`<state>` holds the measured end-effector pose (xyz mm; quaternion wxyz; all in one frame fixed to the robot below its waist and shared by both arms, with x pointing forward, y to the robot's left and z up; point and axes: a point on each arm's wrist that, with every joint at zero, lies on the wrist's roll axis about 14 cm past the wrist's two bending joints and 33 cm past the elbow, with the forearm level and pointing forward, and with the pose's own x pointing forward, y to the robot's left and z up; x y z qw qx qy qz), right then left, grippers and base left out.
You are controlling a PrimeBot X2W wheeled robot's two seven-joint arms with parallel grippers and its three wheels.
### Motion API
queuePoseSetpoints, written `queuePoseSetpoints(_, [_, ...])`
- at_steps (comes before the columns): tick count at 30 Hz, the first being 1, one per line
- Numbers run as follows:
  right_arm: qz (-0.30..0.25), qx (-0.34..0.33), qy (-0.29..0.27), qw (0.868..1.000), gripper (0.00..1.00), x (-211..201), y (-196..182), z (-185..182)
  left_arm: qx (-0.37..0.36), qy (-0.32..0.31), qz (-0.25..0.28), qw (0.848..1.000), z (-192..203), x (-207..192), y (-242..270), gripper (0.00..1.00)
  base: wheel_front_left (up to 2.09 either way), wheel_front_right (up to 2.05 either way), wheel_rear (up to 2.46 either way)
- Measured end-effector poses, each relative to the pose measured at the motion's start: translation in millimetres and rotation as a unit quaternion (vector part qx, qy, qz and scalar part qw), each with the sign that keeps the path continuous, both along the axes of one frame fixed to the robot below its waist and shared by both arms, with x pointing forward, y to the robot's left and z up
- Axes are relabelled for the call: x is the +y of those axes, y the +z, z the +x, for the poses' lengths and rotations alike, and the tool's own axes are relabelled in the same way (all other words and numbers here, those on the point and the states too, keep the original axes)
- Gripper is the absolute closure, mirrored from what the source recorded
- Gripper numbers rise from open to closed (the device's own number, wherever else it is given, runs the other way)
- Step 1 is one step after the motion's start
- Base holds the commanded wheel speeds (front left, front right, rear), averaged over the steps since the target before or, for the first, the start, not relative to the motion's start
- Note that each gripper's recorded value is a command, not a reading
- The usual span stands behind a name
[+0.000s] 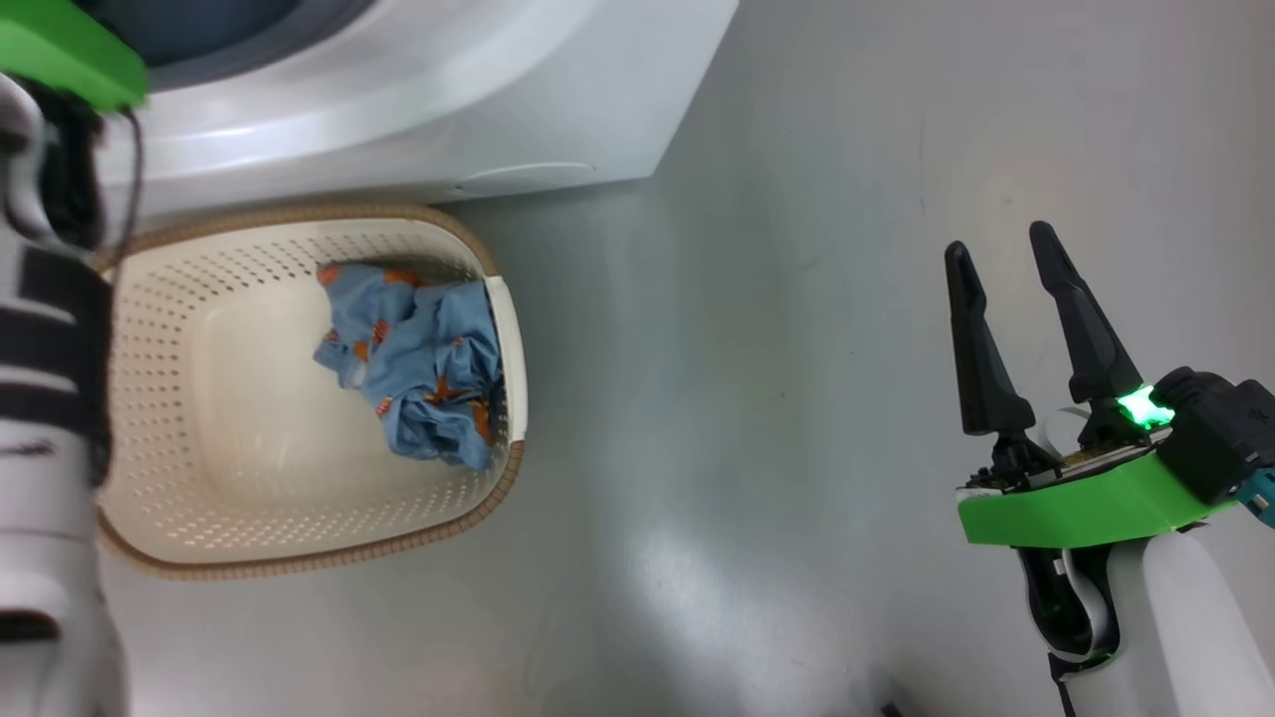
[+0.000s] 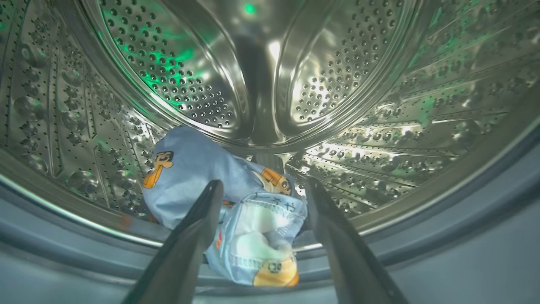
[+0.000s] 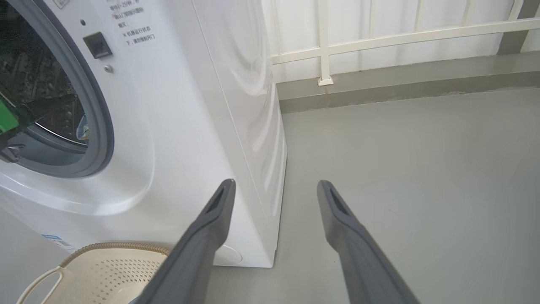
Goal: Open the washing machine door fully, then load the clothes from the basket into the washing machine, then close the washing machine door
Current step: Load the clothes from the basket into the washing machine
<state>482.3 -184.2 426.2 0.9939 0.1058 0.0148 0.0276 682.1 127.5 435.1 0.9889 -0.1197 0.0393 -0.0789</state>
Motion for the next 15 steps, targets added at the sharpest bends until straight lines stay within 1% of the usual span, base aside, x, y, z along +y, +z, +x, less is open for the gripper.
queuePoseSetpoints(4, [-0.002, 0.0, 0.001, 1.0, 0.0, -1, 4, -6, -0.006, -0.002, -0.012, 1.0, -22, -3, 2, 0.0, 0.0, 0.0, 0.0])
queuePoseSetpoints(15, [-0.014, 0.002, 0.003, 1.0, 0.0, -7, 18, -34, -0.01, 0.008, -0.002, 1.0, -98, 6, 9, 0.0, 0.0, 0.0, 0.0])
